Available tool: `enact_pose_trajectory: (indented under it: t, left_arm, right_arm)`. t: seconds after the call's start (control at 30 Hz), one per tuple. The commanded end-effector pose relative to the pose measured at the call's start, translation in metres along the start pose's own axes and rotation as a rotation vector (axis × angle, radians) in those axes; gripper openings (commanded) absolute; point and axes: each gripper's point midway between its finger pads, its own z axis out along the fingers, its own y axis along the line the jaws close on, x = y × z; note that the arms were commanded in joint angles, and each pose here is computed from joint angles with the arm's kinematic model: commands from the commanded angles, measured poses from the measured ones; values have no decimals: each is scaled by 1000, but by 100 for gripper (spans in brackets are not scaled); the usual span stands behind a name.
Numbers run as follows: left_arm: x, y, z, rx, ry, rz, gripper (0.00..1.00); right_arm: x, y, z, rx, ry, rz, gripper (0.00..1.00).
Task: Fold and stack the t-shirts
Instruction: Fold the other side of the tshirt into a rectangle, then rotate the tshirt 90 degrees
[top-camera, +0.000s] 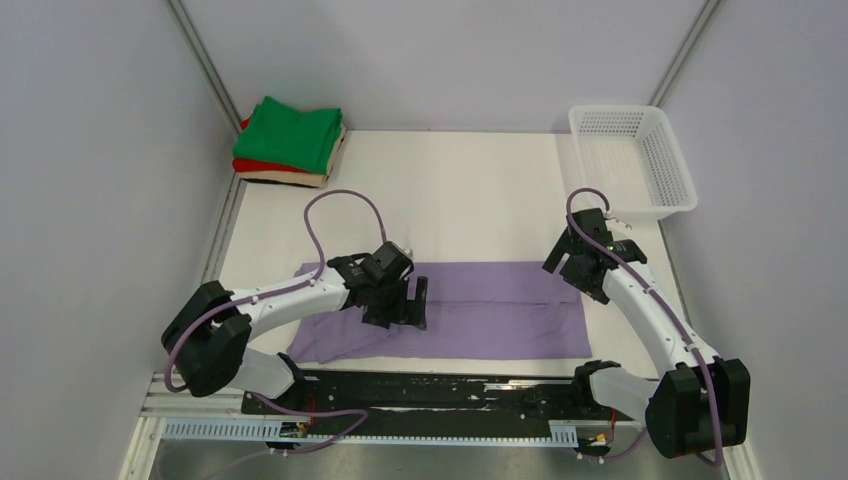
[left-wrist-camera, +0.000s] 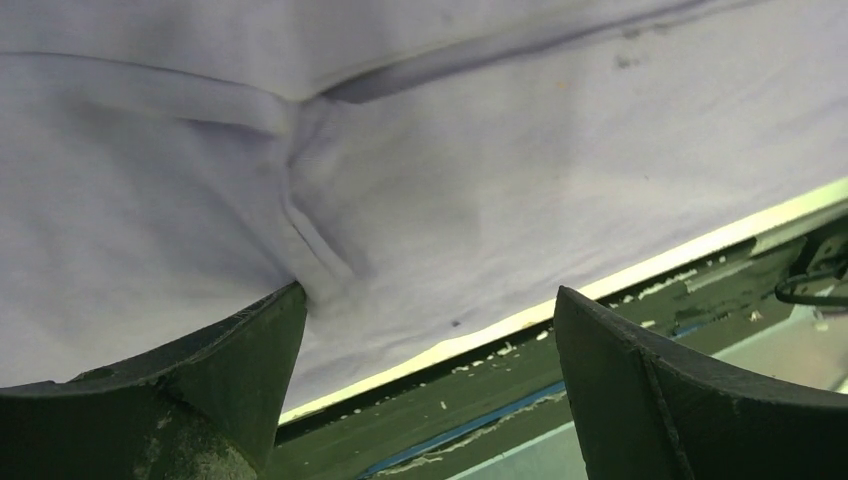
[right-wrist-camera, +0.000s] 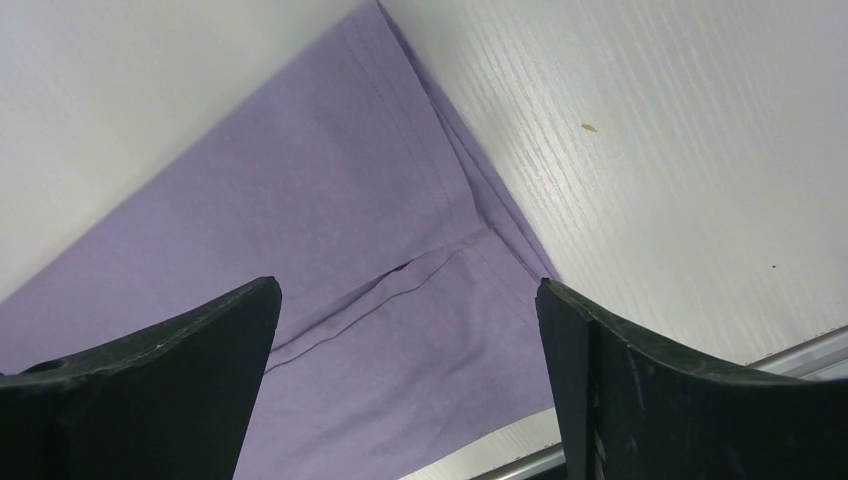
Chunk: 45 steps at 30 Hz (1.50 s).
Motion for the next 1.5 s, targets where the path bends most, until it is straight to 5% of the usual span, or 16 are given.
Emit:
enact_pose_trajectory:
  t: [0.0, 0.13, 0.3, 0.57, 0.73, 0.9, 1.03, 1.2, 1.3, 1.47]
  left_arm:
    - [-4, -37, -4, 131, -17, 58, 100]
    - [-1, -33, -11, 94, -16, 102, 100]
    - [-27, 10, -45, -139, -196, 18, 100]
    - [-65, 46, -50, 34, -381, -356, 100]
    - [-72, 98, -19, -11, -389, -667, 100]
    - [-113, 121, -5, -57, -527, -749, 100]
    - [-183, 124, -5, -120, -605, -701, 100]
    - [-271, 113, 41, -126, -527, -609, 100]
    - [-352, 66, 51, 65, -532, -542, 100]
    - [-406, 18, 128, 329, -451, -540, 100]
  right_arm:
    - [-14, 9, -1, -42, -55, 1, 100]
    - [-18, 15, -5, -77, -72, -1, 100]
    - [-18, 34, -9, -181, -53, -30, 100]
    - [1, 107, -1, -524, 84, -77, 100]
    - [7, 118, 22, -516, 133, -93, 100]
    - [25, 110, 40, -475, 184, -102, 100]
    - [43, 98, 53, -428, 236, -104, 100]
    - [67, 96, 46, -467, 312, -106, 100]
    - [91, 100, 31, -529, 377, -139, 100]
    - [135, 115, -3, -677, 459, -331, 100]
